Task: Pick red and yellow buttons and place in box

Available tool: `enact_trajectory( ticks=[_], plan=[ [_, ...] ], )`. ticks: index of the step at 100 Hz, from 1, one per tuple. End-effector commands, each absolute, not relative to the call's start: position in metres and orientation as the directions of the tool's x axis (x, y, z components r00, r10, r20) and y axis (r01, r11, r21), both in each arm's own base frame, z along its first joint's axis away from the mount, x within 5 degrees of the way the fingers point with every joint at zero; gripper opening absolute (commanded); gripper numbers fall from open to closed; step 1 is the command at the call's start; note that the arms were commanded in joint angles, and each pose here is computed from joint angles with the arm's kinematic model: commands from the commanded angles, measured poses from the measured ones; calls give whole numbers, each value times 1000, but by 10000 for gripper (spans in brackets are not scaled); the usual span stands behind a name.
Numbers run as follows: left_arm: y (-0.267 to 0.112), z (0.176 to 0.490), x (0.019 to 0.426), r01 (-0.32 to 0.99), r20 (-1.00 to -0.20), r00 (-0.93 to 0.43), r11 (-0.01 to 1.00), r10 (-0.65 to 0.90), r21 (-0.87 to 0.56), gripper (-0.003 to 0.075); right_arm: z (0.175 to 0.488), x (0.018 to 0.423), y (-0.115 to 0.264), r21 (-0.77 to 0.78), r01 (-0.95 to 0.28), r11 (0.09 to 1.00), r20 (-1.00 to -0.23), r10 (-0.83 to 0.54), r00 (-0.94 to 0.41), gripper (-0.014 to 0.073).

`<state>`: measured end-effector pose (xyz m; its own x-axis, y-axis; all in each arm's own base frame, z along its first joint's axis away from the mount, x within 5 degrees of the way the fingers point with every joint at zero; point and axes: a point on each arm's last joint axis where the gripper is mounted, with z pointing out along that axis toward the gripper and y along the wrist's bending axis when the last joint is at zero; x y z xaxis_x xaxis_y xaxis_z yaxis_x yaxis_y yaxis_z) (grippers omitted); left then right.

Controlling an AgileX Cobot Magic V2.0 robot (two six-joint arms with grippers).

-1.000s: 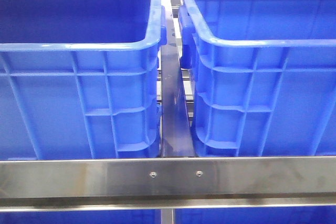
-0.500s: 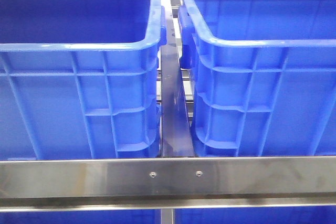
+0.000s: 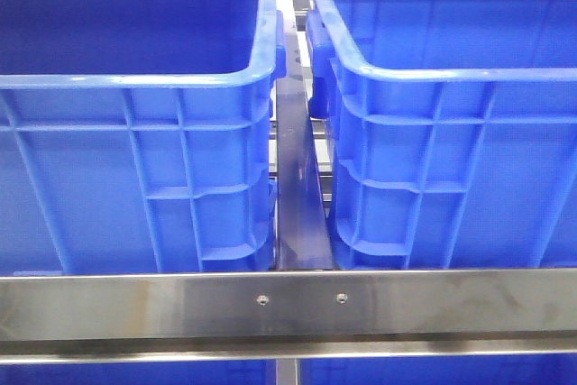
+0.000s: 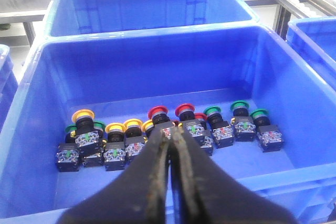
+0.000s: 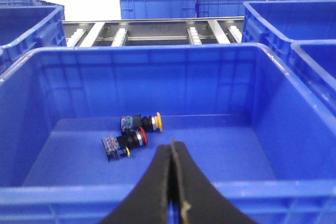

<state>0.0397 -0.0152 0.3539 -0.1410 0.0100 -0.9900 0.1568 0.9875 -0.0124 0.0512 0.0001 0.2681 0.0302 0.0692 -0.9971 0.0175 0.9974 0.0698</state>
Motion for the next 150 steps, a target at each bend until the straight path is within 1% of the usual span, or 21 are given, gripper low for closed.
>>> enact_trajectory(
  ticks=[1, 8, 21, 34, 68, 82, 150],
  plan=[
    [-14, 368, 41, 144, -998, -54, 989, -30, -38, -19, 269, 45, -1, 63, 21, 998, -988, 59, 142, -68],
    [-14, 368, 41, 144, -998, -54, 989, -30, -38, -19, 258, 42, -1, 59, 21, 998, -986, 55, 155, -68],
    [-14, 368, 41, 144, -998, -54, 989, -30, -38, -19, 243, 46, -1, 57, 27, 998, -990, 53, 131, -68],
    [-14, 368, 41, 144, -998, -54, 989, -30, -38, -19, 238, 48, -2, 52, 25, 998, -987, 47, 154, -68],
    [-14, 368, 41, 144, -998, -54, 989, -30, -38, -19, 223, 52, 1, 52, -33, 998, -981, 57, 186, -68],
    [-14, 368, 41, 144, -998, -54, 989, -30, -38, -19, 217, 53, 1, 55, -34, 998, -977, 61, 204, -68],
    [-14, 368, 41, 144, -998, -54, 989, -30, -38, -19, 217, 53, 1, 55, -34, 998, -975, 61, 214, -68]
  ],
)
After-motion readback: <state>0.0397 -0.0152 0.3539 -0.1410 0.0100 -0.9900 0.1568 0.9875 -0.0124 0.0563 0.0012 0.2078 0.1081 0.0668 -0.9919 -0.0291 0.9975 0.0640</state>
